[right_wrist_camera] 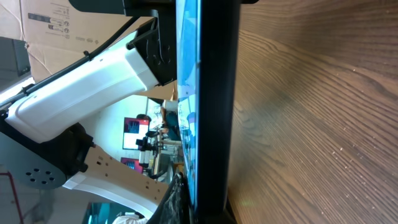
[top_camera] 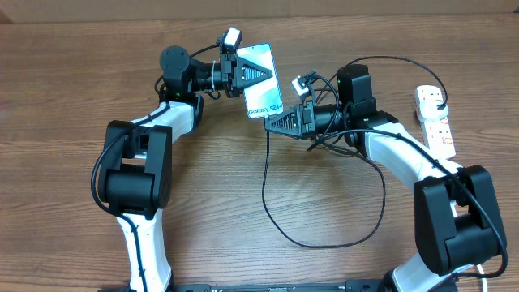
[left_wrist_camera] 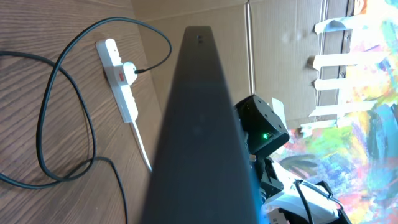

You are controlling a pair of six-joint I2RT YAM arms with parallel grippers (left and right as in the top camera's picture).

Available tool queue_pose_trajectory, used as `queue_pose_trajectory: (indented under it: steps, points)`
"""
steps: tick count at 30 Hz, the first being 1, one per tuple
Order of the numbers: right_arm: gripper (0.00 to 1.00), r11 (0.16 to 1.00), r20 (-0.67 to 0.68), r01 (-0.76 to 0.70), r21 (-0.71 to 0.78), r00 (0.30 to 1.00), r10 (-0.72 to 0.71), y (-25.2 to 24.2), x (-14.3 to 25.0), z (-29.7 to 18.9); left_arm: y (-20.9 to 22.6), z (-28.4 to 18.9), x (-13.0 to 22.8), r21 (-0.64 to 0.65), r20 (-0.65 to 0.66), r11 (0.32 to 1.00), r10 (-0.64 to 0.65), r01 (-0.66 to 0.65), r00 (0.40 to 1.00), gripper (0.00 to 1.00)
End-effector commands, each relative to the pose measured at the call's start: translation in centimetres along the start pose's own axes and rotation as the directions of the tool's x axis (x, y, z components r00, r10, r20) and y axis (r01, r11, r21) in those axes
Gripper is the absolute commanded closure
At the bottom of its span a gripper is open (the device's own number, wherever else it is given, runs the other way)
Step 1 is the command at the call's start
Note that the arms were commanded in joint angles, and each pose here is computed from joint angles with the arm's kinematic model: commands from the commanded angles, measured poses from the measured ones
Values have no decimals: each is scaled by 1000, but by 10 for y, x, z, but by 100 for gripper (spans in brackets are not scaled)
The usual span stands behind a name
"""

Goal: Plug charger to phone and switch on socket

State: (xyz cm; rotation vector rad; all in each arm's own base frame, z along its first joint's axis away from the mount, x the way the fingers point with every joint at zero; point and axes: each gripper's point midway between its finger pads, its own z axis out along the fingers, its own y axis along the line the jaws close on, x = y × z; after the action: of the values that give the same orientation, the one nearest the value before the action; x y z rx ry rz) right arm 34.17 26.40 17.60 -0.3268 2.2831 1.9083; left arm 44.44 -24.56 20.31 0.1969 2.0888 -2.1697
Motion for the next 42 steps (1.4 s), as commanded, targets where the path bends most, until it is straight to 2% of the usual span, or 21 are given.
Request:
queue_pose_trajectory:
  steps: [1, 6, 16, 29, 42]
  points:
    - [96, 995, 111, 9, 98, 994, -20, -12, -27, -5, -9, 40, 46, 19, -217, 999, 30, -27, 976, 95]
    - [96, 994, 124, 7, 108, 992, -21, -15, -29, -8, -9, 44, 58, 17, -276, 1000, 20, -16, 961, 96]
    - [96, 992, 166, 0, 123, 986, -21, -20, -39, -23, -9, 46, 60, 10, -283, 1000, -8, 11, 959, 95]
    - [96, 985, 179, 61, 163, 980, -90, -25, -43, -24, -11, 61, 72, 3, -322, 999, -50, 54, 945, 96]
    - [96, 985, 192, 68, 156, 977, -98, -19, -49, -25, -10, 64, 75, 7, -330, 999, -39, 44, 943, 96]
